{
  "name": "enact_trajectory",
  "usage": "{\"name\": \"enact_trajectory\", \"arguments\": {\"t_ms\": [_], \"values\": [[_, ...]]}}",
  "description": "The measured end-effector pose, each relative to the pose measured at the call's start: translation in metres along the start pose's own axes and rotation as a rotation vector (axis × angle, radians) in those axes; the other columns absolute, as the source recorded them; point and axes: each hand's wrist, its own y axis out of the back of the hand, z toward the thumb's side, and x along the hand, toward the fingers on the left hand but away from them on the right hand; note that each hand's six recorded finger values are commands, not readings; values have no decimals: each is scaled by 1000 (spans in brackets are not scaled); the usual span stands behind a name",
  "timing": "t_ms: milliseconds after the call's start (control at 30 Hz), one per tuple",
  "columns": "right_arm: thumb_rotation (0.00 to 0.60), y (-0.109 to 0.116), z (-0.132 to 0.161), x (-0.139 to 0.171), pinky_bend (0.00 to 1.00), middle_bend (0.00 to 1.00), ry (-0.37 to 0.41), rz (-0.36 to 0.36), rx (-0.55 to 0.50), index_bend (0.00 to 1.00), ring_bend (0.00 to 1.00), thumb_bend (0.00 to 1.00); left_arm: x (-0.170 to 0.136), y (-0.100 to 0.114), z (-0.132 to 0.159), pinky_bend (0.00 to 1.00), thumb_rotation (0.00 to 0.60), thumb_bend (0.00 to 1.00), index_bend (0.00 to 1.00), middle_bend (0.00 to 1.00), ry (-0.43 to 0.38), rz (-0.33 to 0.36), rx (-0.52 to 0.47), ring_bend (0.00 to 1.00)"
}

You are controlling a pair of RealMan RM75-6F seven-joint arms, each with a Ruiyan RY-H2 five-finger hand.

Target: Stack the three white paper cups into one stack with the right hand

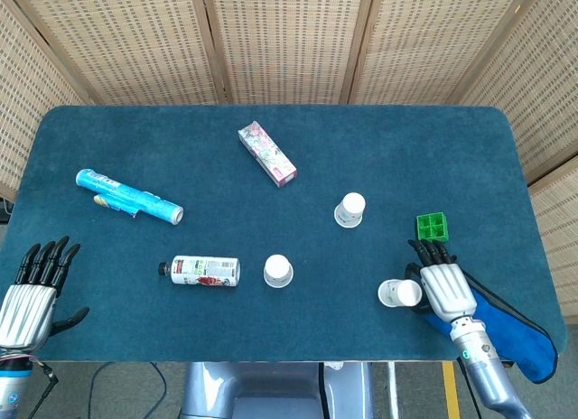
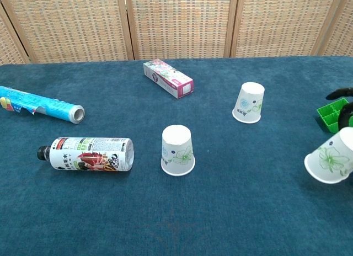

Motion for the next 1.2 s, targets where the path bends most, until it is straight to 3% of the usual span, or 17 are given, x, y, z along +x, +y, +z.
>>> {"name": "enact_trajectory", "arguments": {"t_ms": [267,567,833,1200], "values": [[600,47,28,-26,82,173,50,-98,-2,566,3,325,2,0,-2,0,600,10,0,0,5,0,-4,0],[600,72,65,-72,101,180,71,-147,6,575,26,325,5,-3,-5,0,600,10,0,0,16,-14,-6,0],[600,73,79,-109,106,185,48,-142,4,579,30,325,9,-7,-9,0,600,10,0,0,30,-27,-4,0],[600,69,74,-144,121,199,-12,-152,13,594,47,322,7,2,-10,0,600,9,0,0,32,2,-17,0]]}}
